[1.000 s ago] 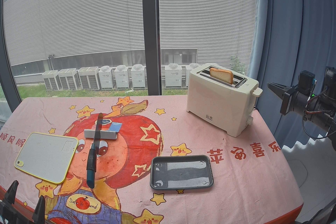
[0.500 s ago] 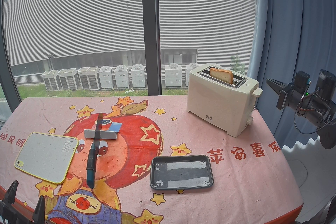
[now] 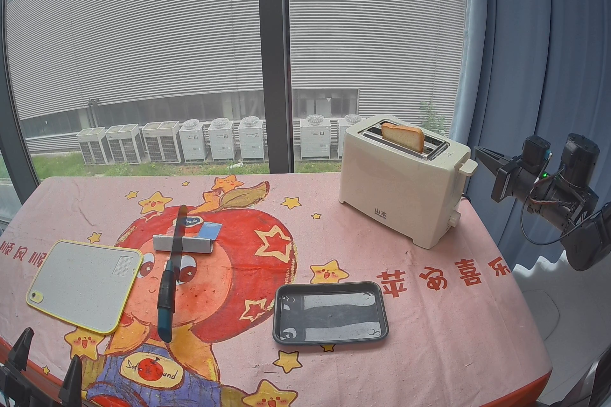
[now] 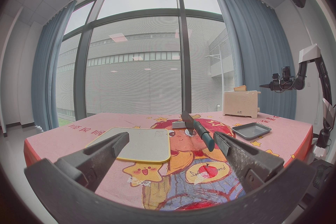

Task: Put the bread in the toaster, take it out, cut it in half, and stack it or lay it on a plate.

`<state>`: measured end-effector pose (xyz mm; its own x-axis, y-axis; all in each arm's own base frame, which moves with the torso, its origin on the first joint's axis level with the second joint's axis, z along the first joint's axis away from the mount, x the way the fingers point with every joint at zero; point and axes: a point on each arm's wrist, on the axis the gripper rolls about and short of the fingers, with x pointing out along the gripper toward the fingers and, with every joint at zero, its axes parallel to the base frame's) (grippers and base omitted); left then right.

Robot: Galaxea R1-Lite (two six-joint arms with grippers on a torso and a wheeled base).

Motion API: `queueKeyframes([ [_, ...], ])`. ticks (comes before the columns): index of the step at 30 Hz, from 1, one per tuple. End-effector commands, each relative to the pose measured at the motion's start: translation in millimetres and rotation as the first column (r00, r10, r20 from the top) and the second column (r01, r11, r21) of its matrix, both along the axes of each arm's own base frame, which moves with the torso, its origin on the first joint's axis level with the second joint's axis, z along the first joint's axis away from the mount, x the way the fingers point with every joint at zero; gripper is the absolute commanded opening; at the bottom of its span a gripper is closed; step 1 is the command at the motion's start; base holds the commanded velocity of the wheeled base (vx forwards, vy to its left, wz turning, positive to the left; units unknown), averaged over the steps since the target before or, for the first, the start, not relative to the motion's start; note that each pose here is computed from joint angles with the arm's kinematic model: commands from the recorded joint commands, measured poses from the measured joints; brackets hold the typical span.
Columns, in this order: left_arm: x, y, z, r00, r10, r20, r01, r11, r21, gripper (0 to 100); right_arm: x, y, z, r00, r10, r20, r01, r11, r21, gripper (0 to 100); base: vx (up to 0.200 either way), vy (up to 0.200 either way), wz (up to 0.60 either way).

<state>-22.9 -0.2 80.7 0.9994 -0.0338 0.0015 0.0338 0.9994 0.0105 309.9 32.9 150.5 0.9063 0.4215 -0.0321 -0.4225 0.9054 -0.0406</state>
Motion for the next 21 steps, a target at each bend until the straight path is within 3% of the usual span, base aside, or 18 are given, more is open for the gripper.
queueKeyframes([
  [1, 0.8, 0.0, -4.6, 1.0, 0.0, -0.011, 0.0, 1.0, 0.0, 100, 2.5, 1.3, -7.7, 1.0, 0.002, -0.025, -0.002, 1.0, -0.003, 0, 0.0, 0.0, 0.0],
  [21, 0.7, 0.0, -4.6, 1.0, 0.0, -0.009, 0.0, 1.0, 0.0, 100, 6.9, 2.1, -25.1, 0.997, 0.001, -0.078, -0.003, 1.0, -0.025, 0, 0.0, 0.0, 0.0],
])
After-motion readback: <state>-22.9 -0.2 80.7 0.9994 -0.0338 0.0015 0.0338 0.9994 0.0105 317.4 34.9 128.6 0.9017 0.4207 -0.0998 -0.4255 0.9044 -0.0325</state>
